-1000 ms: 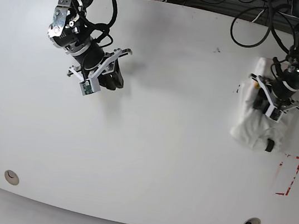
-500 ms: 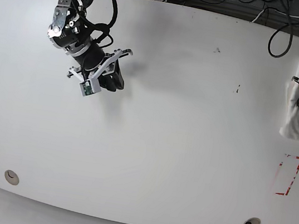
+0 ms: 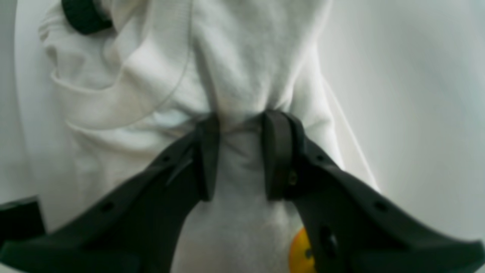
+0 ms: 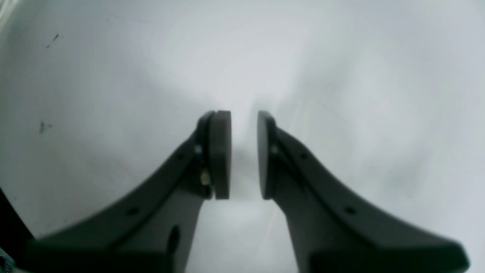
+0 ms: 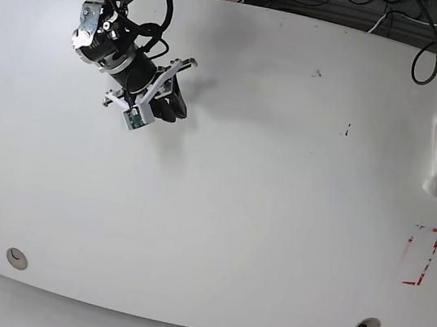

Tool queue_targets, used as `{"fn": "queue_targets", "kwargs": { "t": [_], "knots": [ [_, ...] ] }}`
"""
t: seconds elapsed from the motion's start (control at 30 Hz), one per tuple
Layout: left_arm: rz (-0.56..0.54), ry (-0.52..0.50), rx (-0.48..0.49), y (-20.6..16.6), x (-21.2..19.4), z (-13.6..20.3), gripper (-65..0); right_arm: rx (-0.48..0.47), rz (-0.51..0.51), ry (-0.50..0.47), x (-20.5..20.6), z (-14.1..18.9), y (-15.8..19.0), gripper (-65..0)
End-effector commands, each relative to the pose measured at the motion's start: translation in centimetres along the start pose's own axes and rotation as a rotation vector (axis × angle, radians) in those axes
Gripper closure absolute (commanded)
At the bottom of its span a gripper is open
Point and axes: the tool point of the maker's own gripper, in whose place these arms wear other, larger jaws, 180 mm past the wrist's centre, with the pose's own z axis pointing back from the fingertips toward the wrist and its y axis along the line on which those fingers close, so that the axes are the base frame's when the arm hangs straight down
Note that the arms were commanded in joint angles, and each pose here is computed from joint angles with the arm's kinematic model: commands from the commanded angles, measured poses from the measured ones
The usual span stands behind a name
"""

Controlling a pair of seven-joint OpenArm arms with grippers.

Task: Fold the T-shirt properly
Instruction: 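Carry the folded shirt with the left gripper toward the red-taped square, then set the shirt down at the table edge and open the left gripper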

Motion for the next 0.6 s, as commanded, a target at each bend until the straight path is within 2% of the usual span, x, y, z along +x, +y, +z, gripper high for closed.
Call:
{"fn": "queue_targets", "kwargs": {
  "t": [0.0, 0.4, 0.57],
  "knots": [
    [-0.066, 0.123, 0.040, 2.1, -1.5, 0.6, -17.8, 0.014, 0.025, -0.062, 1.6, 0.6, 0.4, -10.9],
    [-0.119, 0.092, 0.062, 4.3, 1.1, 1.5, -17.8, 0.016, 0.034, -0.035, 0.6, 1.2, 0.6, -10.9],
    [-0.166, 0.009, 0.115, 5.2, 4.7, 3.2, -17.8, 0.018, 0.048, -0.044, 1.0, 1.4, 0.8, -10.9]
  ]
}}
